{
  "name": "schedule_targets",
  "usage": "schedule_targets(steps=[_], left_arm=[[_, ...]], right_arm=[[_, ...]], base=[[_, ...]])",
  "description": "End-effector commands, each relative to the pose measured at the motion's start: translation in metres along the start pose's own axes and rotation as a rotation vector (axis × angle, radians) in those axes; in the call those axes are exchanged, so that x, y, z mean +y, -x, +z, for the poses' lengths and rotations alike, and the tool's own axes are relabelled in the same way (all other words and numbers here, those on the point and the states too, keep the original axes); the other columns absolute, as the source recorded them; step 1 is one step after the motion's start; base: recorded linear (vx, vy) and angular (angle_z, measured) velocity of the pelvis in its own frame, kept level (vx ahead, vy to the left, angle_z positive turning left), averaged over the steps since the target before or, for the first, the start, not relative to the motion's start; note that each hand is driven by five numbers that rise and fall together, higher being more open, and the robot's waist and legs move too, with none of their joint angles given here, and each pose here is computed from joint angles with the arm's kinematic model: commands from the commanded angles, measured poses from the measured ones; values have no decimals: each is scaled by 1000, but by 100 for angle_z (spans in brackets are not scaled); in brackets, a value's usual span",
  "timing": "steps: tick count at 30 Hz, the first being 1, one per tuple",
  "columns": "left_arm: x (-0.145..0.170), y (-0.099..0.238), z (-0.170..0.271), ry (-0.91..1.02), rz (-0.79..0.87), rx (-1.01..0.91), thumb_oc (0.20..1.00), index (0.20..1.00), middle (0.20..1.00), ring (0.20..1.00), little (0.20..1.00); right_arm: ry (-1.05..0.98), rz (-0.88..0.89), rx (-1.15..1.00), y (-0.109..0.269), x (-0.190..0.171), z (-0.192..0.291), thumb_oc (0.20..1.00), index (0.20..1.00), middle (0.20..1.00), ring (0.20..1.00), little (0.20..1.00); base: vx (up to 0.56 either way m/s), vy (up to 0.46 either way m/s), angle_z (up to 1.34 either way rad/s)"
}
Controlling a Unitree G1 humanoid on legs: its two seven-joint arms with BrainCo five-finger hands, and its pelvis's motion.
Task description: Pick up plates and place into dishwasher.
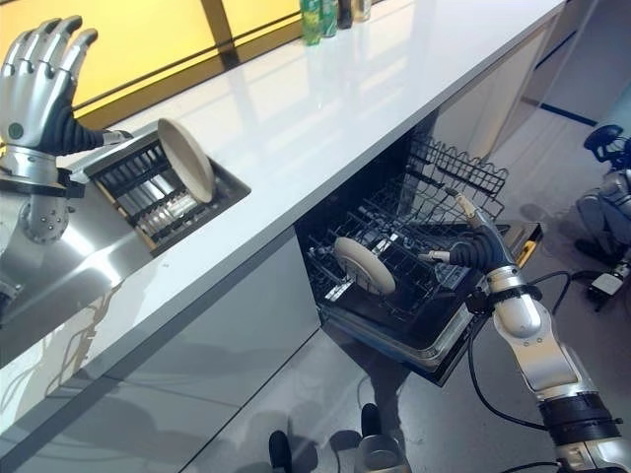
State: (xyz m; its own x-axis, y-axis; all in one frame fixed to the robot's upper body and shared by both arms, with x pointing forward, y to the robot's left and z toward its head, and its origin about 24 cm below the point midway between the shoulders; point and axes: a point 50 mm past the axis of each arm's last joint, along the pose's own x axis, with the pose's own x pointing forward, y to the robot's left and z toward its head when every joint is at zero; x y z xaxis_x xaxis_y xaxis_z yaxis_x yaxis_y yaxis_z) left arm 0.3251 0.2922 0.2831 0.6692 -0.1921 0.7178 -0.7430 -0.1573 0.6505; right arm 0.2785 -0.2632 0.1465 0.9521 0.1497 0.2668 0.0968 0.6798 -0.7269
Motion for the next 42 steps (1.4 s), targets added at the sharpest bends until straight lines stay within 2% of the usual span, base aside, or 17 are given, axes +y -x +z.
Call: schedule_targets(steps=[1,7,17,24,32,37,41,42], left_arm=[[26,-19,-25,-152,82,57,1000,1000,1000,1000,1000],[19,-19,-42,-293,-9,99,1000,1000,1000,1000,1000],[17,-22,-50,-475,-153,70,1000,1000,1000,1000,1000],[25,-35,-50,-536,-142,65,1000,1000,1000,1000,1000],[23,-38,-59,-647,-278,105,1000,1000,1000,1000,1000],[27,-42,-57,-663,-261,93,1000,1000,1000,1000,1000],[24,-39,-63,-687,-340,131,1000,1000,1000,1000,1000],[22,-38,-63,-692,-367,140,906,906,906,906,906]], right_arm=[[37,18,-168,-6,-23,33,1000,1000,1000,1000,1000],[68,105,-208,-12,-27,43,1000,1000,1000,1000,1000],[90,94,-251,-28,-39,61,1000,1000,1000,1000,1000],[89,73,-259,-32,-41,65,1000,1000,1000,1000,1000],[89,57,-260,-40,-49,71,1000,1000,1000,1000,1000],[82,45,-243,-41,-51,68,1000,1000,1000,1000,1000],[84,41,-244,-39,-50,66,1000,1000,1000,1000,1000],[87,38,-243,-39,-50,66,1000,1000,1000,1000,1000]], base=[[3,139,-22],[-10,142,-18],[-48,80,-12],[-57,16,1],[-45,15,-5],[-19,7,-3],[-26,4,1],[-40,2,1]])
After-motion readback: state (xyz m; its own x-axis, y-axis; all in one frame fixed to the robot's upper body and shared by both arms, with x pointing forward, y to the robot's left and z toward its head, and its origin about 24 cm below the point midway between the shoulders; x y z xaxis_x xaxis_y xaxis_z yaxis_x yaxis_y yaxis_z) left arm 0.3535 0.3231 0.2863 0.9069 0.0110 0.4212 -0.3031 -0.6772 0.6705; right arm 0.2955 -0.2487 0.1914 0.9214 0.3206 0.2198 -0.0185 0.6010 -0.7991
